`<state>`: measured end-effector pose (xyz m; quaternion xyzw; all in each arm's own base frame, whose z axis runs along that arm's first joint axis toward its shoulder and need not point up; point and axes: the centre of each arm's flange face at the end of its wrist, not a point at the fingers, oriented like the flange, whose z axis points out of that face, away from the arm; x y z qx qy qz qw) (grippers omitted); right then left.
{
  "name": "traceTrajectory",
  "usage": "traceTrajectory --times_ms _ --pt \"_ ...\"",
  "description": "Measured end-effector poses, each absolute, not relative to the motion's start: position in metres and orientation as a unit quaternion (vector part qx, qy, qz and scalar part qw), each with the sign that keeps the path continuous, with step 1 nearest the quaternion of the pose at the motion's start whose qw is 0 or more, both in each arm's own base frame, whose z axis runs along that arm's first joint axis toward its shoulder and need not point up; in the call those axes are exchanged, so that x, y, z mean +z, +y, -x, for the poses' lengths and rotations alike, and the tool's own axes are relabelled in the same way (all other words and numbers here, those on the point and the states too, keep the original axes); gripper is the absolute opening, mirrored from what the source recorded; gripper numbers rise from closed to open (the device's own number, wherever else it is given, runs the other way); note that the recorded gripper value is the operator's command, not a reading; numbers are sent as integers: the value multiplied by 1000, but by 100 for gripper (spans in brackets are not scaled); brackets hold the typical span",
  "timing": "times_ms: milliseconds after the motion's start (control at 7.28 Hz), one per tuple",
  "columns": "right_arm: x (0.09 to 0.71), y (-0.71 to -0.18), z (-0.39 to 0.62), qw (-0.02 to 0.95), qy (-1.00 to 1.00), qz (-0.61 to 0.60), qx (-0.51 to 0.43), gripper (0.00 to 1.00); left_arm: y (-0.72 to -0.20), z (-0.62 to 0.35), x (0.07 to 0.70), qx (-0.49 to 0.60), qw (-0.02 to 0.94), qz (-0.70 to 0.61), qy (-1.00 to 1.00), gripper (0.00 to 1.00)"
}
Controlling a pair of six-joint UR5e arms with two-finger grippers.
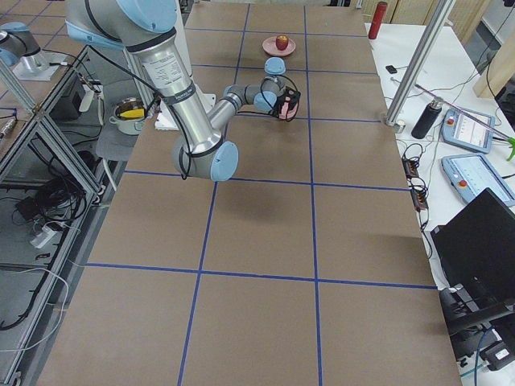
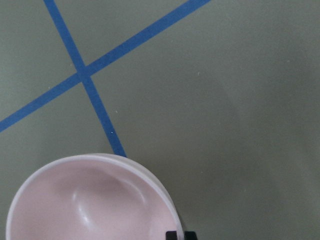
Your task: Move apple from plate to bowl
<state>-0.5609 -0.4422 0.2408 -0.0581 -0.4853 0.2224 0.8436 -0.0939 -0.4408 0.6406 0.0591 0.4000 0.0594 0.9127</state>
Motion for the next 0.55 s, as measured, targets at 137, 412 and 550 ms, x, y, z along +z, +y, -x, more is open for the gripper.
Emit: traceTrajectory --times_ms 137,412,550 --pt "239 -453 549 842 -487 48 225 100 -441 94 639 60 913 -61 400 98" --pt "244 -487 507 843 -490 26 221 100 -446 94 630 65 912 -70 399 98" --pt "259 -508 478 851 -482 11 210 100 -449 94 627 68 912 -75 398 98"
